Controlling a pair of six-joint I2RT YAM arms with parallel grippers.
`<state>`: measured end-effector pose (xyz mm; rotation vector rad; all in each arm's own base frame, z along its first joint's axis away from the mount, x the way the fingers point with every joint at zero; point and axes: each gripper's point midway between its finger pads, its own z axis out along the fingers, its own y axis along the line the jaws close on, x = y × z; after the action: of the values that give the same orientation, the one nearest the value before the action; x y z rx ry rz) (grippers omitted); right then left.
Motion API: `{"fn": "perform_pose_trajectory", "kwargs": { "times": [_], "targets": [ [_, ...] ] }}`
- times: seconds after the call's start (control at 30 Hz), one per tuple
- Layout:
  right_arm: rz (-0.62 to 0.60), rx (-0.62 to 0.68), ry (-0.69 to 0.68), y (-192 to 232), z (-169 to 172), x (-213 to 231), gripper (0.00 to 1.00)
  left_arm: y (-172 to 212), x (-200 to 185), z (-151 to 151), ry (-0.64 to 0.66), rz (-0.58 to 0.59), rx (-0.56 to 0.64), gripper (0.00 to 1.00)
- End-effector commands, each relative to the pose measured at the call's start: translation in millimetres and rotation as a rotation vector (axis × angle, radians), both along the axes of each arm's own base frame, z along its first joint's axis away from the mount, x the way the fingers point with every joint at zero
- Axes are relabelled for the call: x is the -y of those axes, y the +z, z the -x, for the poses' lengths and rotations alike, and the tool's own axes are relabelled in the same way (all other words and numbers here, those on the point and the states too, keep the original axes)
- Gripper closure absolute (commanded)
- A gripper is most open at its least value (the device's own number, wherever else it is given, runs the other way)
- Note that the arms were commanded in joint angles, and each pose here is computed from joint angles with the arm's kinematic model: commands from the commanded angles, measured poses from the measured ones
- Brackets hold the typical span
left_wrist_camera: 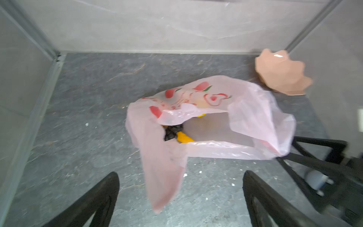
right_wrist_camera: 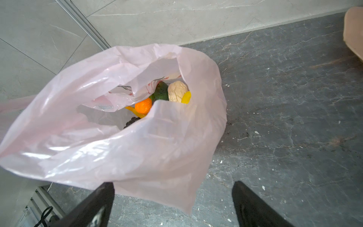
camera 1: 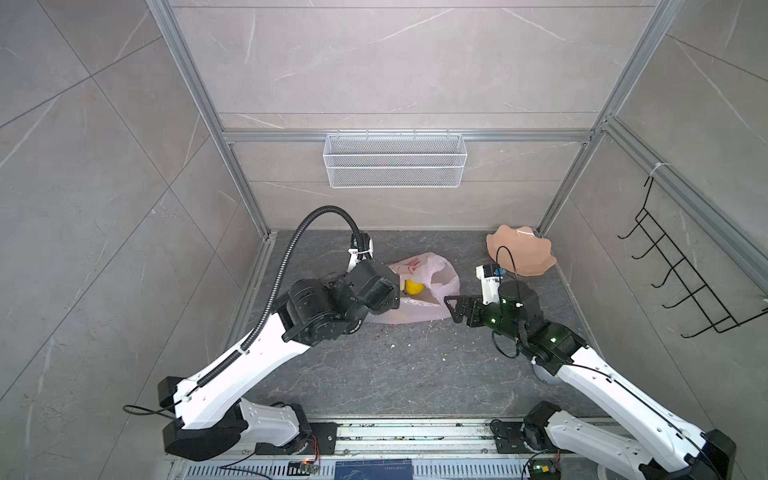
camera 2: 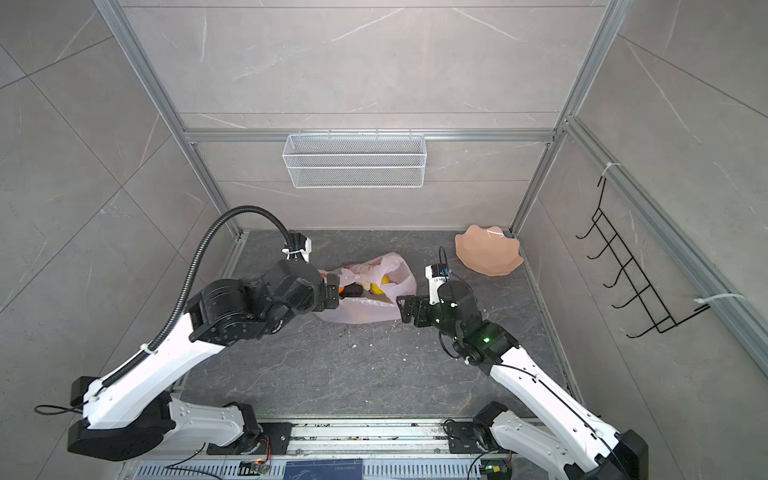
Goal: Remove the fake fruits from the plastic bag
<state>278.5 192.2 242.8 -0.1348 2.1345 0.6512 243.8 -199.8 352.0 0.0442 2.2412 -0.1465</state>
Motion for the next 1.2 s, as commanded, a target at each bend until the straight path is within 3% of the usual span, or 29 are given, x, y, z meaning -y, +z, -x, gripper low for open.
{"fn": "perform_pose_trajectory", "kwargs": {
  "times": [0.0, 0.2, 0.27, 0.4, 0.6, 0.67, 0.77, 0.9, 1.03, 1.1, 1.17],
  "targets": [
    [0.008, 0.061, -0.013, 19, -5, -7, 0.04, -30, -21, -12, 0.11, -0.045, -0.074, 0.0],
    [0.075, 0.054, -0.041, 14, 7, -7, 0.03, -66, 9, -27, 0.02, 0.085, -0.175, 0.01],
    [0.091, 0.053, -0.022, 12, 14, -10, 0.01, -79, 4, -32, 0.049, 0.096, -0.209, 0.02],
    [0.158, 0.059, -0.046, 10, 23, -10, 0.01, -94, -9, -41, 0.094, 0.143, -0.204, 0.15],
    [0.279, 0.02, -0.184, -4, 6, -4, 0.01, -104, -19, -45, 0.12, 0.182, -0.182, 0.21],
    [0.292, 0.017, -0.226, -4, -4, -5, 0.02, -111, -23, -46, 0.129, 0.197, -0.182, 0.31],
    [0.299, -0.005, -0.261, -6, -21, -8, 0.11, -118, -29, -46, 0.134, 0.245, -0.17, 0.5],
    [0.217, -0.088, -0.258, -17, -52, -7, 0.42, -115, -45, -45, 0.149, 0.304, -0.113, 0.73],
    [0.105, -0.117, -0.257, -10, -85, -3, 0.72, -103, -56, -56, 0.155, 0.373, -0.067, 0.91],
    [0.049, -0.116, -0.248, 4, -105, -5, 0.82, -87, -58, -72, 0.144, 0.397, -0.05, 1.0],
    [-0.007, -0.111, -0.228, 22, -123, -13, 0.87, -65, -59, -90, 0.14, 0.415, -0.032, 1.0]
  ]
}}
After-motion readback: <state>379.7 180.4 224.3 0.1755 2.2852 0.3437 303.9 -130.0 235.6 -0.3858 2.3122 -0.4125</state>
